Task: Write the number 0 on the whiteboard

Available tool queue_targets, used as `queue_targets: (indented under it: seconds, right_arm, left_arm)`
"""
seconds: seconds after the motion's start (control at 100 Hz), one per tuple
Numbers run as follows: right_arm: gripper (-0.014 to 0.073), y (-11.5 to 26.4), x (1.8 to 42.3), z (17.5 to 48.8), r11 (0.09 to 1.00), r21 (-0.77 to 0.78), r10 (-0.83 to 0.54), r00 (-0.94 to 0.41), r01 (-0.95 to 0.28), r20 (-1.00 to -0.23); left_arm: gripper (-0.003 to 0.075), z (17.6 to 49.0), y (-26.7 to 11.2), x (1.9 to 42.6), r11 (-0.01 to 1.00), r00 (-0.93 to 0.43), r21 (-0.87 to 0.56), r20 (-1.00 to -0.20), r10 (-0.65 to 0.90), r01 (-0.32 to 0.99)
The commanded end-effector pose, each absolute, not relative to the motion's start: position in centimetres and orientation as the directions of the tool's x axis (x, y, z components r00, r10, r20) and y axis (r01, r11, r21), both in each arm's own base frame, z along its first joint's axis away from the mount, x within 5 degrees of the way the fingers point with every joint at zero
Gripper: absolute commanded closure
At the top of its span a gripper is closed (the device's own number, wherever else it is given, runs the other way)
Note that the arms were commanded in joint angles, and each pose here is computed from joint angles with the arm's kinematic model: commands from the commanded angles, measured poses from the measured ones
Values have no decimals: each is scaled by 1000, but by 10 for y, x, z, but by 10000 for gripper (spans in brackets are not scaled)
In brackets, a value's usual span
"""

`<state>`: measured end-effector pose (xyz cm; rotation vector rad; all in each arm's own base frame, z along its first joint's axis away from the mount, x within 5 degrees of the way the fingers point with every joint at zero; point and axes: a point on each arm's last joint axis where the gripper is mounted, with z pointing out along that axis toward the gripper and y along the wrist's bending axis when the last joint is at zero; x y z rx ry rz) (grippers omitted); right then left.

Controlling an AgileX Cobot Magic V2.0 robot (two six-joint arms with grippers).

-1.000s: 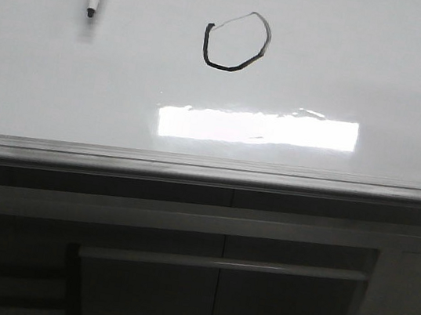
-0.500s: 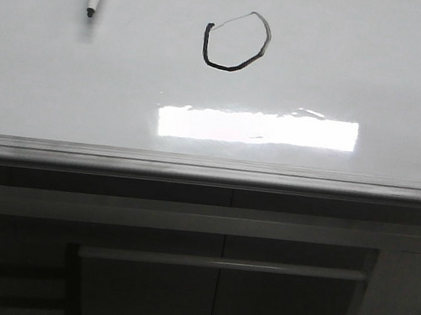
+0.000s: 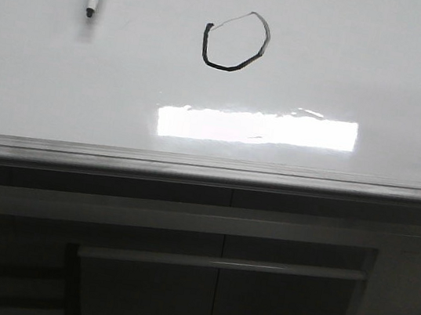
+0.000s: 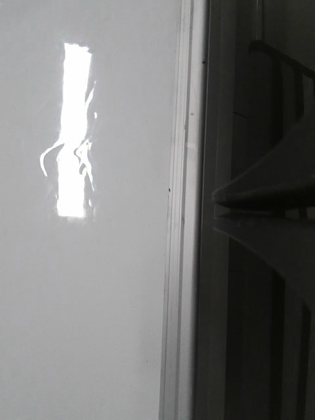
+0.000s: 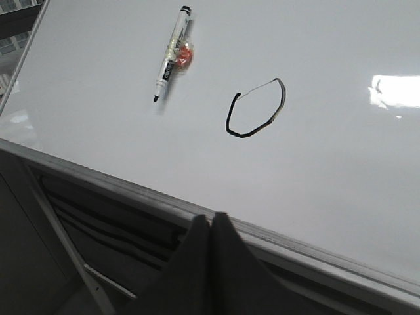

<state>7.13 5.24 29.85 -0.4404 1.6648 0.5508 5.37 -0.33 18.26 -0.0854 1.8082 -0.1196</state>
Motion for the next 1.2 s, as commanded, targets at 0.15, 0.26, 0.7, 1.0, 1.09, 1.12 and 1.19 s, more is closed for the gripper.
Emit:
queue_targets:
  seconds: [0.15,0.26,0.7,1.0,1.09,1.12,1.19]
  right_arm:
    - [664,39,70,282,880,60,43,-48,-472,-998]
    - [664,36,69,262,893,26,4,-50,-450,-999]
    - [664,29,70,206,903,-198,-193,52,-382,-980]
    - [664,27,68,188,911,-144,-201,-112,-387,-973]
    - [664,23,66,184,920,-141,-209,-152,-366,-966]
    - [664,22,65,183,923,-137,-207,-164,-359,-965]
    - [664,19,62,181,929,-140,-210,-179,-341,-961]
  left_arm:
    - [740,179,-3,54,990,-188,-141,-973,-138,5]
    - [740,179,-3,54,990,-188,-141,-973,-138,5]
    - [740,179,-3,54,990,-188,-141,-973,-138,5]
    - [740,179,-3,54,990,-188,-141,-973,-138,5]
    - [740,179,-3,54,990,-188,-141,-973,-138,5]
    - [740,179,-3,54,990,-188,-141,-973,-138,5]
    - [740,179,-3,54,990,-188,-141,-973,-138,5]
